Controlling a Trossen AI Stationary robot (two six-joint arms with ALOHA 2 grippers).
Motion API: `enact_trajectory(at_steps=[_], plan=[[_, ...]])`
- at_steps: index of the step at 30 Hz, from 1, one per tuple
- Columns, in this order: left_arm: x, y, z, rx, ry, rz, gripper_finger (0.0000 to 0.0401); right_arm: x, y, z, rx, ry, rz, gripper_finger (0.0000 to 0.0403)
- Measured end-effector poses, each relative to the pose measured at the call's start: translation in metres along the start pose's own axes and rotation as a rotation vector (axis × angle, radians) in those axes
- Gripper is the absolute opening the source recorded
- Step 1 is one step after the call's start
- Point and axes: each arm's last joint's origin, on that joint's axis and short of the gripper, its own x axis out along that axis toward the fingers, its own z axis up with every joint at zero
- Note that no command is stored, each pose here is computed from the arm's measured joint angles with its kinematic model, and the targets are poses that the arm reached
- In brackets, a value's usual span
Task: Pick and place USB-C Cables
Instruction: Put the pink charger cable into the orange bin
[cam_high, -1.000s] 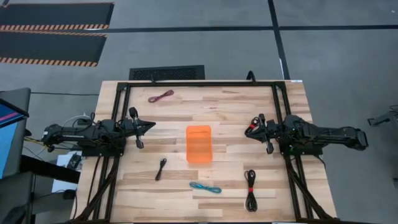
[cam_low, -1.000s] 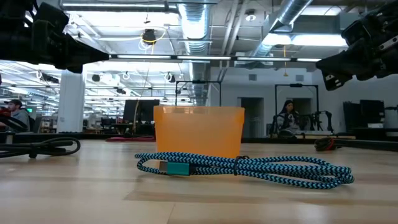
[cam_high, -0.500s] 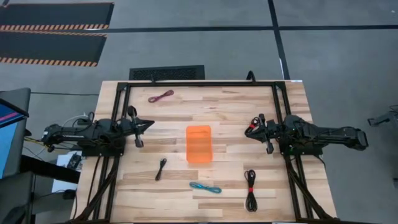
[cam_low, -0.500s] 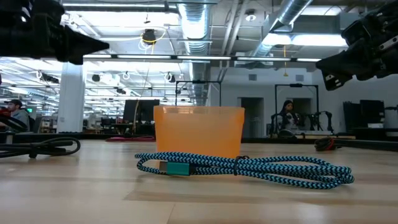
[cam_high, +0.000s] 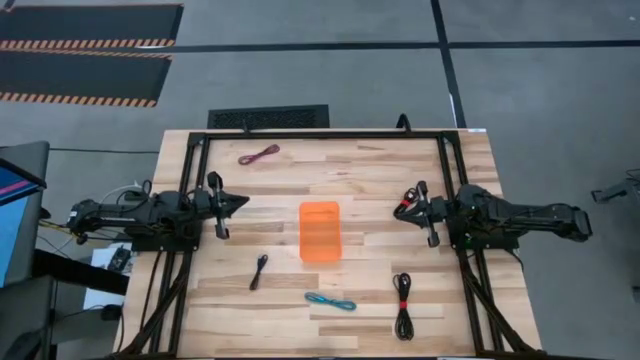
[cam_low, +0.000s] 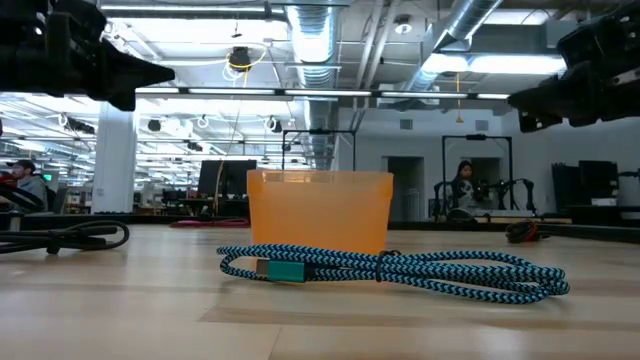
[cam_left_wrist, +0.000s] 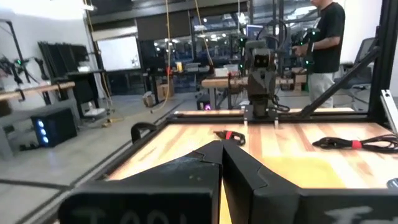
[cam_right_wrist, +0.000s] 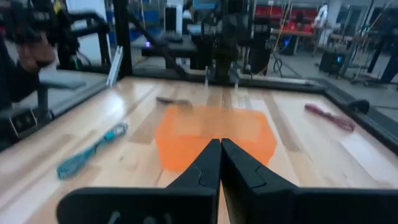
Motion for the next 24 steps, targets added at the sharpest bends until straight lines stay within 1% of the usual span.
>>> enact_trajectory(at_steps=[2, 5, 8, 10, 12, 14, 16, 18, 20, 21, 24], plan=[[0.0, 0.0, -0.001, -0.007, 0.012, -0.001, 0.0, 0.0, 0.0, 0.004, 0.026, -0.042, 0.001, 0.0033], [0.0, 0.0, -0.001, 0.003, 0.008, 0.0, 0.0, 0.0, 0.0, 0.006, 0.077, -0.063, 0.005, 0.0033], [0.0, 0.0, 0.0, 0.059, -0.005, 0.002, 0.0, -0.001, -0.001, 0.012, 0.03, -0.117, -0.022, 0.0033], [0.0, 0.0, 0.001, 0.096, -0.007, 0.003, 0.0, -0.001, -0.002, 0.014, 0.042, -0.145, -0.067, 0.0033], [0.0, 0.0, 0.001, 0.119, -0.012, 0.006, 0.0, -0.002, -0.004, 0.016, 0.101, -0.167, -0.123, 0.0033], [0.0, 0.001, 0.004, 0.113, -0.033, 0.036, 0.0, -0.002, -0.006, 0.016, 0.142, -0.173, -0.2, 0.0033], [0.0, 0.003, 0.005, 0.092, -0.045, 0.085, 0.0, -0.002, -0.009, 0.016, 0.14, -0.171, -0.289, 0.0033], [0.0, 0.005, 0.006, 0.08, -0.046, 0.146, 0.0001, -0.002, -0.011, 0.015, 0.1, -0.157, -0.347, 0.0033], [0.0, 0.006, 0.007, 0.075, -0.047, 0.191, 0.0007, 0.0, -0.012, 0.015, 0.082, -0.147, -0.36, 0.0033], [0.0, 0.006, 0.007, 0.071, -0.05, 0.207, 0.0012, 0.001, -0.012, 0.015, 0.092, -0.155, -0.353, 0.0033], [0.001, 0.007, 0.009, 0.019, -0.06, 0.235, 0.0033, 0.005, -0.011, 0.014, 0.164, -0.146, -0.279, 0.0033]])
